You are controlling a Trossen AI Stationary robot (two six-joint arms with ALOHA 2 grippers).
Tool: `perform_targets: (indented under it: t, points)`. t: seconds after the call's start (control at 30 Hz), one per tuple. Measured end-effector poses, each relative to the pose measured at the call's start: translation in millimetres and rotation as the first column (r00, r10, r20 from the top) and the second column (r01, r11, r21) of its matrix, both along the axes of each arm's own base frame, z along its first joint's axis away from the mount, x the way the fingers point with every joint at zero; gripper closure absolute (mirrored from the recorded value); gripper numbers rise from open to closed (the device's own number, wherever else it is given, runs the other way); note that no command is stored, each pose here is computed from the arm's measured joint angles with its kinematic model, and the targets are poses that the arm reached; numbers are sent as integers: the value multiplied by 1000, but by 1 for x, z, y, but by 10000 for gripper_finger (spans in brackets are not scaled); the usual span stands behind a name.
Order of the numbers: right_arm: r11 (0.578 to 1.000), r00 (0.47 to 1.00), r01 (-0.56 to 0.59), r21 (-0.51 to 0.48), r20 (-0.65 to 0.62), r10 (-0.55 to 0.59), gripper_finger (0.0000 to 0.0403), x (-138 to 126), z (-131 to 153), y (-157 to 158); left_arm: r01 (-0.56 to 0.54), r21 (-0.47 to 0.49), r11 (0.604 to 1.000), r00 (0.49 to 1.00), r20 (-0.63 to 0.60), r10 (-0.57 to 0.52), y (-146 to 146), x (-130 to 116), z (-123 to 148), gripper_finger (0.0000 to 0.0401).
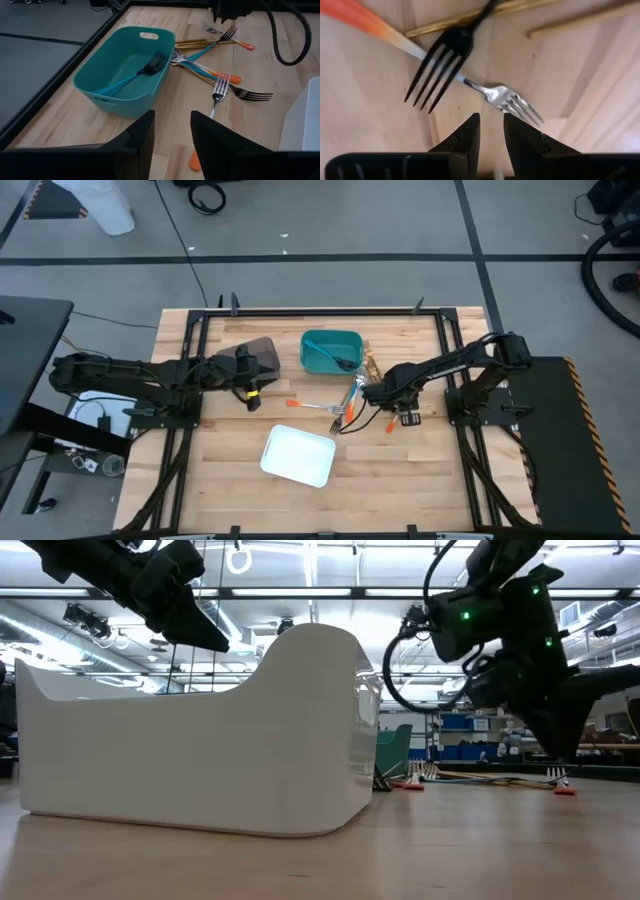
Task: Sort silverware by color (type)
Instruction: Put the orange fork into the black bin
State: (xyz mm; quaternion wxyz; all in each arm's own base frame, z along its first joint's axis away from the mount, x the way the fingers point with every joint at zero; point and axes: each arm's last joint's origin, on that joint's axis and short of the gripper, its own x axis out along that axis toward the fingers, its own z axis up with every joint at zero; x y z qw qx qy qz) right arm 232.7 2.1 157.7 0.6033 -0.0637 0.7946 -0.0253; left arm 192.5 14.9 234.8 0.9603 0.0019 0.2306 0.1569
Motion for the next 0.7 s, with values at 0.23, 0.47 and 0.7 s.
perform_targets:
  t: [0.23, 0.47, 0.7]
  points:
    - [971, 973, -231, 56, 6, 231, 304, 4, 0, 4, 1, -1, 1000, 1000, -4, -1, 0, 0, 0, 267]
    - [940, 945, -327, 101, 61, 322, 292, 8, -4, 5, 1, -2, 1000, 1000, -11, -1, 0, -1, -1, 267]
    - [913, 922, -387, 129, 58, 383, 258, 3, -13, 5, 0, -3, 1000, 1000, -26, -1, 0, -1, -2, 267]
